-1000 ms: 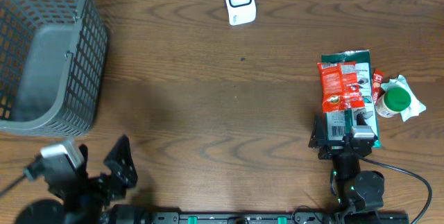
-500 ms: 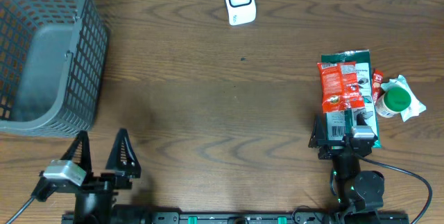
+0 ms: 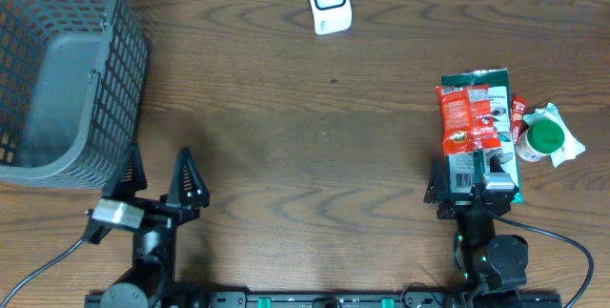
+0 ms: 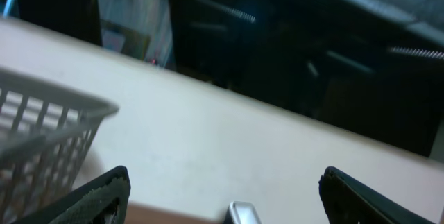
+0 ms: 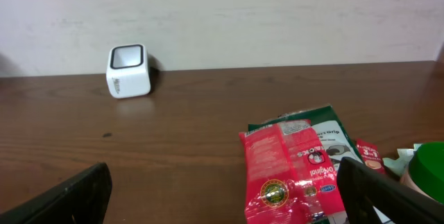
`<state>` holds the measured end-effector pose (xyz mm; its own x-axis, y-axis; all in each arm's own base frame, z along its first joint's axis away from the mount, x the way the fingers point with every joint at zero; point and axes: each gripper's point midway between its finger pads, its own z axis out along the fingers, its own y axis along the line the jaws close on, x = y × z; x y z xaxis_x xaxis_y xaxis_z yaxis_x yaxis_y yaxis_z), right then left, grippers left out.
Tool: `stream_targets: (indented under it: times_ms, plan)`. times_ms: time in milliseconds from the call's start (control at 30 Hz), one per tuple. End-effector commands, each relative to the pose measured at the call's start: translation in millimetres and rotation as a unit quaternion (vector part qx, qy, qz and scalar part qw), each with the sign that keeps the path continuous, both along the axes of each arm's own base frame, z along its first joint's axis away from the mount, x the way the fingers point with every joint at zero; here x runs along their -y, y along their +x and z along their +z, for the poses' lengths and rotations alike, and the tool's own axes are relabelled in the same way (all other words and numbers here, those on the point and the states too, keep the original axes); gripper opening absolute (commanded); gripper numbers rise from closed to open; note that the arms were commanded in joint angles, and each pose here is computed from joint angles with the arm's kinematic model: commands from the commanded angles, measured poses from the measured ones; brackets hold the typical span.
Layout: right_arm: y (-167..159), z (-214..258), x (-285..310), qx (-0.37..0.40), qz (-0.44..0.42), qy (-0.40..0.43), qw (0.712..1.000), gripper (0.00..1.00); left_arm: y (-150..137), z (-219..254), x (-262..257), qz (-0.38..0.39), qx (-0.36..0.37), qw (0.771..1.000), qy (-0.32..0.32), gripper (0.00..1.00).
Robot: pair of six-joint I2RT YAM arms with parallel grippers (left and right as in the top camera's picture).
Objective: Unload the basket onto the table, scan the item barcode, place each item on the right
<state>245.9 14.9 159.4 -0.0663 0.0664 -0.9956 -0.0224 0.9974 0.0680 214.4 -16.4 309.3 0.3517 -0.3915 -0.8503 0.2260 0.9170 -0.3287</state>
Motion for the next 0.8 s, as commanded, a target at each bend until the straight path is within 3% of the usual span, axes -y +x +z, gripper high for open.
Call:
stream_targets:
  times_ms: [0, 367, 600, 767]
  plan:
    - [0, 0, 5, 0.001, -0.012, -0.003, 1.000, 0.99, 7, -22, 4, -0.007, -0.014, 1.000, 0.007, 0.88]
    - [0, 0, 5, 0.001, -0.012, -0.002, 1.000, 0.99, 31, -121, 5, -0.007, -0.182, 0.983, 0.017, 0.88]
    - [0, 0, 5, 0.001, -0.012, -0.003, 1.000, 0.99, 29, -163, 9, -0.008, -0.255, 0.961, 0.103, 0.88]
    - [0, 0, 5, 0.001, -0.012, -0.003, 1.000, 0.99, 27, -168, 19, -0.029, -0.252, 0.952, 0.169, 0.88]
